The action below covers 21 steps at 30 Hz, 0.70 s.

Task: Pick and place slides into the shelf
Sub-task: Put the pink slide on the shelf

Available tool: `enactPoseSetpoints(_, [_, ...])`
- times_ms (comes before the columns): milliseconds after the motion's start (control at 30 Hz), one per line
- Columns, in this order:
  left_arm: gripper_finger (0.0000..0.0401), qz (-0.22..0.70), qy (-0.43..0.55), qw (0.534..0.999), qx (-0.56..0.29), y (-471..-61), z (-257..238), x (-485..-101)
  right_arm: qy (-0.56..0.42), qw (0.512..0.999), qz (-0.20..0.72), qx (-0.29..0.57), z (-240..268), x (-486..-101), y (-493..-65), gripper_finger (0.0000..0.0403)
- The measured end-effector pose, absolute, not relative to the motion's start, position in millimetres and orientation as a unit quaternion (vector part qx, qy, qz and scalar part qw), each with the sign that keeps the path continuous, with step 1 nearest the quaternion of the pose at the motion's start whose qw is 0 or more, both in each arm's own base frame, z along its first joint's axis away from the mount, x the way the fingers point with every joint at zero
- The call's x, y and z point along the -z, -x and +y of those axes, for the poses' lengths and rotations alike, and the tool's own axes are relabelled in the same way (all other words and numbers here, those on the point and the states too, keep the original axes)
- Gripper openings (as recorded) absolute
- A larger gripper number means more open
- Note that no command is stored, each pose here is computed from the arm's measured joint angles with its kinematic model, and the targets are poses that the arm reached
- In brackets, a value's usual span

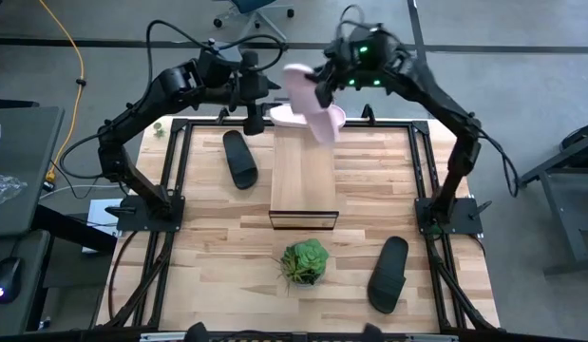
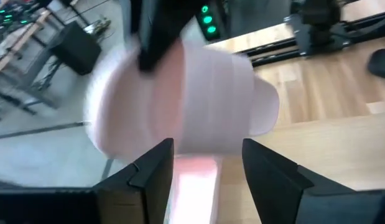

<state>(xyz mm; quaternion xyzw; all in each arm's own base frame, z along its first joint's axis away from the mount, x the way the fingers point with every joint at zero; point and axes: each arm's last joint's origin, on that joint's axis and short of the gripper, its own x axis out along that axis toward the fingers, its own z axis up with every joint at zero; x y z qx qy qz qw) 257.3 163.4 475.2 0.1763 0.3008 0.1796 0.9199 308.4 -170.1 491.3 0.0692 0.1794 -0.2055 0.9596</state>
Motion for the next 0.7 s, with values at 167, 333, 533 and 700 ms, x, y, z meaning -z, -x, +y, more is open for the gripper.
enactPoseSetpoints(167, [0.0166,0.305,-0.162,0.916,-0.204,-256.2,165.2,-474.7,-0.038,0.966,0.109,0.232,-156.8,-523.5,-281.5,0.0019])
enactPoseSetpoints(333, [0.0168,0.313,-0.127,0.915,-0.222,-244.5,176.3,-473.6,-0.021,0.967,0.077,0.244,-141.7,-544.0,-254.1,0.0018])
enactPoseSetpoints(533, [0.015,0.345,-0.073,0.914,-0.201,-208.6,179.8,-473.7,-0.027,0.962,0.105,0.252,-129.4,-547.4,-231.1,0.0018])
enactPoseSetpoints(700, [0.0122,0.346,-0.073,0.912,-0.208,-184.9,168.1,-483.5,-0.031,0.96,0.125,0.249,-121.8,-546.5,-223.7,0.0018])
